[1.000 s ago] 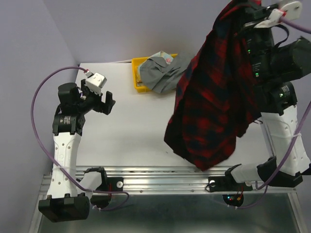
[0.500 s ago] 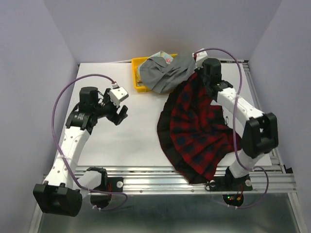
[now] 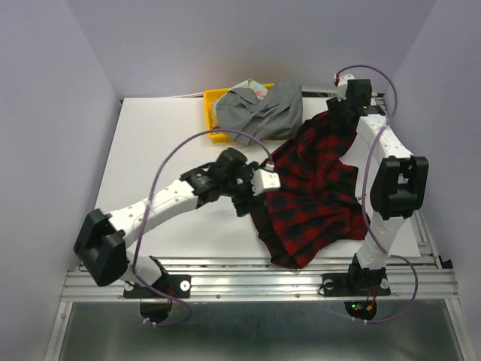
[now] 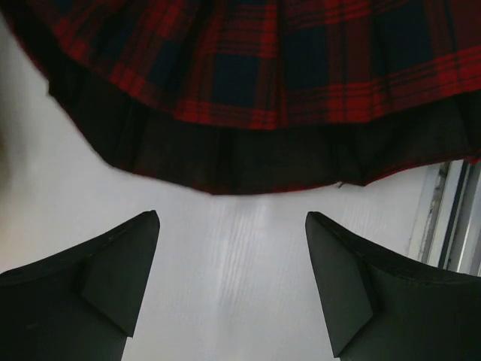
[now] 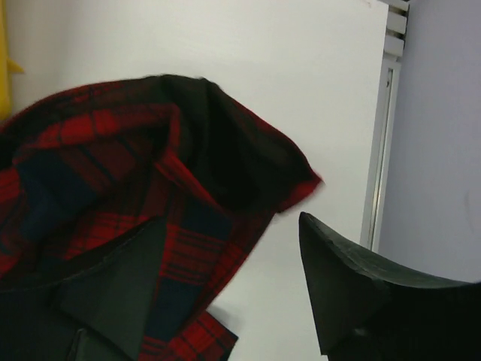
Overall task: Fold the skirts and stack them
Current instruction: Move the skirt to the center of the board, then flatten the skirt out
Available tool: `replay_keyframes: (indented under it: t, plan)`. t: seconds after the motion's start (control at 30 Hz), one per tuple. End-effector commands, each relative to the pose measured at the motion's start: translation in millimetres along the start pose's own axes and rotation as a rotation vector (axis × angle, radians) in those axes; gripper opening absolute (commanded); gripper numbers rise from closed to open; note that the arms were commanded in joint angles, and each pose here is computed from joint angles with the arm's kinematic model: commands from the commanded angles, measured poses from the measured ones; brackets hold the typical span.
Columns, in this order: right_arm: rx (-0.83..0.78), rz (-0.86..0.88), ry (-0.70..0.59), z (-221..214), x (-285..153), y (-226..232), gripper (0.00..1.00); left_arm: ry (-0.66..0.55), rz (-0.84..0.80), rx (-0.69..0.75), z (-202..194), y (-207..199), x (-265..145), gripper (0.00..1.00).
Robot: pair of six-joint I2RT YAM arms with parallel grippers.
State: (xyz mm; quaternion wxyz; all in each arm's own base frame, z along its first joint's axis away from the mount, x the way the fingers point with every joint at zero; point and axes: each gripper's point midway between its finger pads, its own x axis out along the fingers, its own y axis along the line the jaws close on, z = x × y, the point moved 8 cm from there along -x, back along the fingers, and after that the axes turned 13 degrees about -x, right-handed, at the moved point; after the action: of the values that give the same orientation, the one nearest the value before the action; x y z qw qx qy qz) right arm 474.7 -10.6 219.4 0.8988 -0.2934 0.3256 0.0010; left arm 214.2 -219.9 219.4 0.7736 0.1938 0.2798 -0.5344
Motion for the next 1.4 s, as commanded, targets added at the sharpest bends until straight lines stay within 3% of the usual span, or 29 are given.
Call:
replay_keyframes:
  t: [0.0, 0.07, 0.27, 0.4, 0.57, 0.67, 0.83, 1.0, 1.07, 1.13, 1.17, 1.27, 1.37]
  plan:
    - [0.077, 0.052, -0.014, -3.9, -30.1, -58.3, 0.78, -0.049, -0.087, 0.092, 39.9, -34.2, 40.0, 0.91]
    - [0.110, 0.091, 0.032, -23.6, -37.3, -80.3, 0.82, -0.039, -0.156, 0.134, 52.3, -58.3, 69.3, 0.93]
    - [0.131, 0.336, 0.075, -52.9, -63.2, -60.2, 0.95, -0.008, -0.346, 0.109, 74.6, -98.0, 129.0, 0.99]
    - [0.169, 0.440, 0.078, -60.1, -82.9, -43.2, 1.00, -0.009, -0.455, 0.059, 84.5, -128.2, 144.0, 0.99]
    - [0.172, 0.440, 0.077, -60.5, -89.2, -43.0, 1.00, -0.069, -0.523, -0.028, 107.1, -149.6, 142.7, 0.99]
    - [0.176, 0.427, 0.077, -60.9, -93.5, -48.6, 1.00, -0.089, -0.511, -0.095, 115.9, -153.3, 146.0, 0.99]
    - [0.202, 0.442, 0.058, -56.1, -100.7, -57.6, 1.00, -0.077, -0.494, -0.087, 117.4, -162.4, 170.0, 0.99]
    - [0.226, 0.446, 0.061, -60.5, -102.8, -64.8, 1.00, 0.065, -0.263, -0.108, 95.5, -146.0, 219.9, 0.98]
    - [0.224, 0.455, 0.057, -61.1, -103.6, -63.4, 1.00, 0.101, -0.156, -0.088, 85.8, -133.7, 224.4, 0.89]
    - [0.226, 0.469, 0.048, -60.9, -106.3, -61.4, 1.00, 0.124, -0.102, -0.051, 79.2, -124.8, 219.1, 0.70]
    - [0.225, 0.476, 0.043, -61.2, -106.6, -60.3, 1.00, 0.134, -0.062, -0.046, 75.9, -118.8, 209.1, 0.47]
    - [0.223, 0.504, 0.038, -64.5, -108.7, -54.7, 1.00, 0.159, -0.032, -0.044, 64.8, -97.5, 165.6, 0.00]
    - [0.210, 0.522, 0.020, -66.8, -111.6, -50.6, 0.96, 0.140, -0.061, -0.035, 49.5, -76.0, 106.0, 0.00]
